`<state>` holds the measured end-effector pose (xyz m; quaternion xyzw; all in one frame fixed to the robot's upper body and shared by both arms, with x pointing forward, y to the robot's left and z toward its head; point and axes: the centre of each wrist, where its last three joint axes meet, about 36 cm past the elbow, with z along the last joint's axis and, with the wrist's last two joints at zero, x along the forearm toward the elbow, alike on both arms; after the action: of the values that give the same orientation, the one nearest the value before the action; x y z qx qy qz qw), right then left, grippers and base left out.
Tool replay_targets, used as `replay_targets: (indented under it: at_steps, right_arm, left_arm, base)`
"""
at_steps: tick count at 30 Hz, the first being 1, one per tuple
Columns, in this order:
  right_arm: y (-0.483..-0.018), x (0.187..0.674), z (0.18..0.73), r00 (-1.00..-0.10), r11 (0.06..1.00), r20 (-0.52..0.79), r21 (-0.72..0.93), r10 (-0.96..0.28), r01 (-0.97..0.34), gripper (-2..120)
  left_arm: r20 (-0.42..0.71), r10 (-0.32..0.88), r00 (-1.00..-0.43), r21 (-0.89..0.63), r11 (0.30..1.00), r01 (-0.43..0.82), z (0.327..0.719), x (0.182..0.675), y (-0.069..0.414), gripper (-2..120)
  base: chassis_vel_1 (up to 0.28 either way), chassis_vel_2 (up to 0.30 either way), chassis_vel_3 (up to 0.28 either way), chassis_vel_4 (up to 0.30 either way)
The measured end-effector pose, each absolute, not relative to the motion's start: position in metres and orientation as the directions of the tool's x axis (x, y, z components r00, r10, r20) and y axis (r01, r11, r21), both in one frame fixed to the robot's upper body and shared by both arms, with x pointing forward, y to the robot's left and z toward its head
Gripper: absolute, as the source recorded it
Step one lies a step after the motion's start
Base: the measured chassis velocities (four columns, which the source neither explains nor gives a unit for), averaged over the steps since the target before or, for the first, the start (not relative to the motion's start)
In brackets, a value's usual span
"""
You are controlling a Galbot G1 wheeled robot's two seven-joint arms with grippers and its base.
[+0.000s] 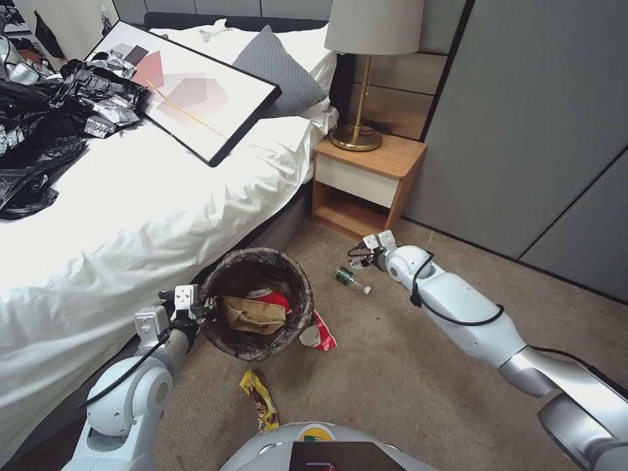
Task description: Pick up the trash bin, then pick up the garbage from the floor and place it into the trash bin.
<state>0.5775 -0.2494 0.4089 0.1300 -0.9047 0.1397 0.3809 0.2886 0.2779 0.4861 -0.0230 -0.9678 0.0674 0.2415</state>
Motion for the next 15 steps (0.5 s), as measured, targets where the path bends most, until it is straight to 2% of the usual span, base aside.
replay_targets:
  at_steps: [15]
  right_arm:
    - [-0.253, 0.590, 0.373, -0.623, 0.923, 0.777, -0.169, -0.091, -0.345, 100]
  left_arm:
    - [0.467, 0.075, -0.881, -0.143, 0.990, 0.008, 0.485, 0.290, 0.279, 0]
  base:
    - [0.000, 0.000, 0.000, 0.000]
